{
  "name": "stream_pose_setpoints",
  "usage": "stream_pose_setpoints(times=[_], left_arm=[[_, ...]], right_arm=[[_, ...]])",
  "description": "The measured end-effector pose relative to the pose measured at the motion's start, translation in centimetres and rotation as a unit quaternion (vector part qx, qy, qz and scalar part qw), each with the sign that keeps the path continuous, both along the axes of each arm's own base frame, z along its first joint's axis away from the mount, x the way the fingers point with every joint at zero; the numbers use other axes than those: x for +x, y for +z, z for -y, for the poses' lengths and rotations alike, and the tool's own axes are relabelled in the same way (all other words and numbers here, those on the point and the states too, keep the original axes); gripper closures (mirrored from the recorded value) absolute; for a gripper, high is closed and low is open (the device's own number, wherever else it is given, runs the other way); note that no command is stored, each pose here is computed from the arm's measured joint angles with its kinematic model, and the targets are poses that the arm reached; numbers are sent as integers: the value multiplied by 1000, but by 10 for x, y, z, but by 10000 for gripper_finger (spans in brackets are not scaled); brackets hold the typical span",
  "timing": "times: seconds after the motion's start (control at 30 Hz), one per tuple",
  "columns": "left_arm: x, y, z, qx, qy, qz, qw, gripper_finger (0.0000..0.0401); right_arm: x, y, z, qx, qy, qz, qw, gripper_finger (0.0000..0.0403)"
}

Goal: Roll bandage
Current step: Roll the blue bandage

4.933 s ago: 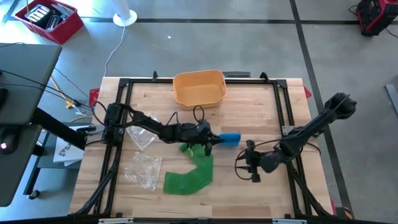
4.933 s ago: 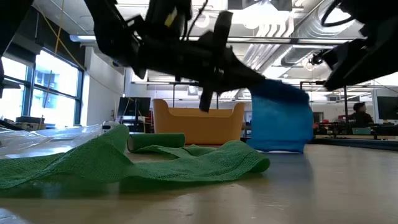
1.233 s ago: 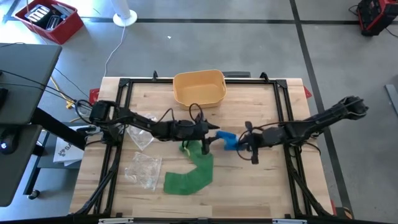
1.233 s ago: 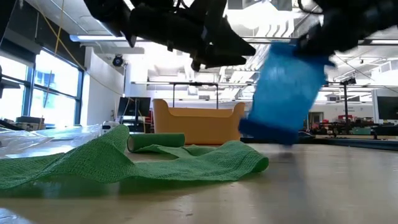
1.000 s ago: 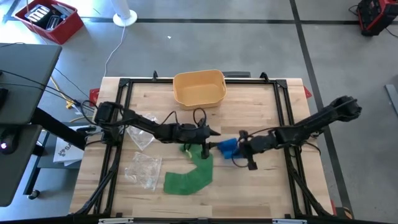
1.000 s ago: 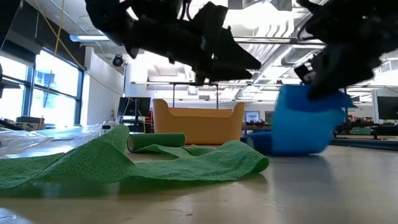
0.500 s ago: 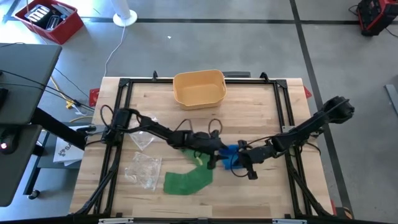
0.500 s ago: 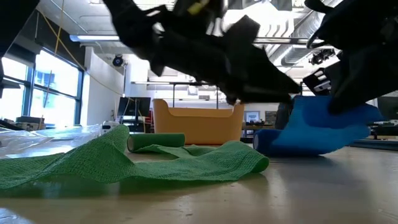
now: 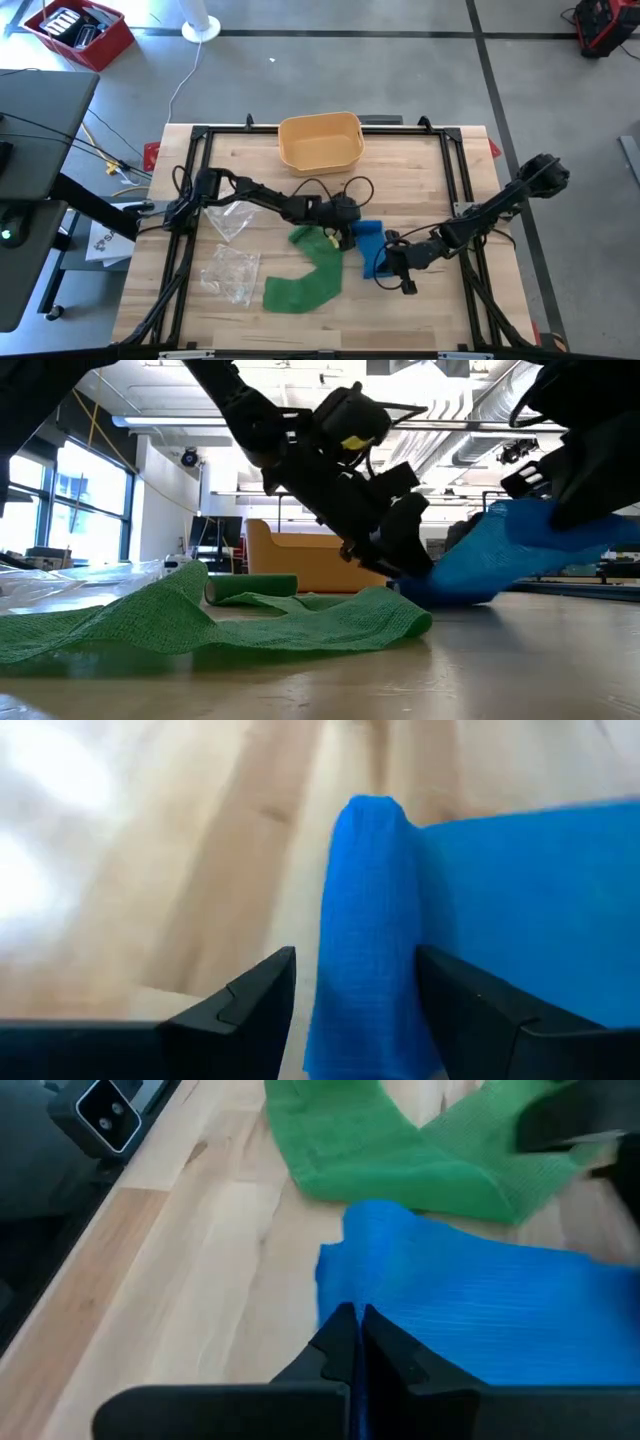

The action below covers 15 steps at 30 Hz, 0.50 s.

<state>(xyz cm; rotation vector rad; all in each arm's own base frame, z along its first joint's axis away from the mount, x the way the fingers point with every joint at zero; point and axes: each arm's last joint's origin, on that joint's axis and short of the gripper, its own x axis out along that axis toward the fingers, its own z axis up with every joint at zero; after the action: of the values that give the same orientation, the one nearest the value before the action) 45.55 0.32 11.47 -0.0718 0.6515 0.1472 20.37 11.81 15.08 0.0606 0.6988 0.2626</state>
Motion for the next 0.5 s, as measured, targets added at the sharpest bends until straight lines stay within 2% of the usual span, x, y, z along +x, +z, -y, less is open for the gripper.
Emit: stream_pose_setpoints(times=[0.2, 0.5], left_arm=[[-1, 0, -11, -4, 18, -2, 1000, 204], [-1, -1, -12, -72, 75, 4, 995, 204]], right_arm=[[-5, 0, -8, -4, -4, 5, 1000, 403], [-5, -4, -10, -1, -8, -6, 1000, 403]])
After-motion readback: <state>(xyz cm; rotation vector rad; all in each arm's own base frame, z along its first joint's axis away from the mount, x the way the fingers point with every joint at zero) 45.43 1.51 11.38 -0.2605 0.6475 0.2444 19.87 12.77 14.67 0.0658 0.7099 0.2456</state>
